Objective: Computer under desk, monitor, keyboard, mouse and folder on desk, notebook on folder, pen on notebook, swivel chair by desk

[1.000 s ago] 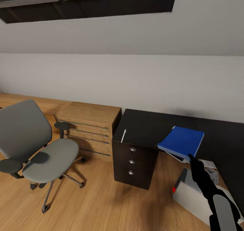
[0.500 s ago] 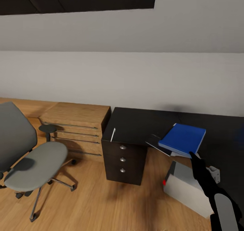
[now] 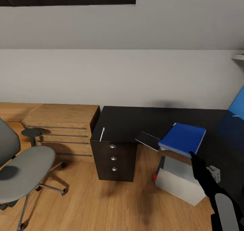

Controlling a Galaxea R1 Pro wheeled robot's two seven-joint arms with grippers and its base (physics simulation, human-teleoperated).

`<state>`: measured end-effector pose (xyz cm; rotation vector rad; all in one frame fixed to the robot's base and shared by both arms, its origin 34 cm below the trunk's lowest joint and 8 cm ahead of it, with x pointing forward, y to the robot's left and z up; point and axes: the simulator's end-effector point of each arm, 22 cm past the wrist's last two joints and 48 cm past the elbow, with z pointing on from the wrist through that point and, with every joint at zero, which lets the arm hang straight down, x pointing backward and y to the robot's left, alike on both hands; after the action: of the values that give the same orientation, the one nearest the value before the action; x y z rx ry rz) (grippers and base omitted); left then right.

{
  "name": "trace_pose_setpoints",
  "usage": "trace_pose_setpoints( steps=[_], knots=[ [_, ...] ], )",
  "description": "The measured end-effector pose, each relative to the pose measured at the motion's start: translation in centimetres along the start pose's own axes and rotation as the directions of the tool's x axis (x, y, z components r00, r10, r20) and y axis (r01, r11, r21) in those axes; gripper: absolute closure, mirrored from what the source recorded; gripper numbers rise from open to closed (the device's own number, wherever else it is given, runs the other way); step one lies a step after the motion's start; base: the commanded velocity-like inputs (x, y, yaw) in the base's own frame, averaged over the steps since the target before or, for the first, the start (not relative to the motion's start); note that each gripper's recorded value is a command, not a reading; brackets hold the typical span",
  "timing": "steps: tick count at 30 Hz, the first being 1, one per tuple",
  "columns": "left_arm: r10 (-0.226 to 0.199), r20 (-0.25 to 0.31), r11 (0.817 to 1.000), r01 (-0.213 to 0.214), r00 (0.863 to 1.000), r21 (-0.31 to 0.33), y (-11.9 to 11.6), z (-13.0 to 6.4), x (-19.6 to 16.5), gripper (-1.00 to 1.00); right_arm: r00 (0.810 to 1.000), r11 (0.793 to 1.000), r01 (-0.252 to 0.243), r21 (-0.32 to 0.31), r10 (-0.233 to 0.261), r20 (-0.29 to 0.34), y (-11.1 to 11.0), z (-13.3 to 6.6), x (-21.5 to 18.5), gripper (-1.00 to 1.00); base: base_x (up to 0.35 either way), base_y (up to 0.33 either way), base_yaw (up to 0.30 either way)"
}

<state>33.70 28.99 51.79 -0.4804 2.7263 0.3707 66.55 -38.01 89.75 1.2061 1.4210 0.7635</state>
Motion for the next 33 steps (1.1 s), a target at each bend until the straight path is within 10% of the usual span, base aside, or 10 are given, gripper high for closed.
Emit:
trace_pose_setpoints(
  steps=[33],
  knots=[
    [0.010,-0.026,1.000,-0.010,1.000,-0.007,0.2,0.2,1.1,-1.00,0.999,1.000,0.005,0.015,-0.005,-0.033,-1.0,0.4,1.1,1.00,0.000,0.000,-0.153]
  ],
)
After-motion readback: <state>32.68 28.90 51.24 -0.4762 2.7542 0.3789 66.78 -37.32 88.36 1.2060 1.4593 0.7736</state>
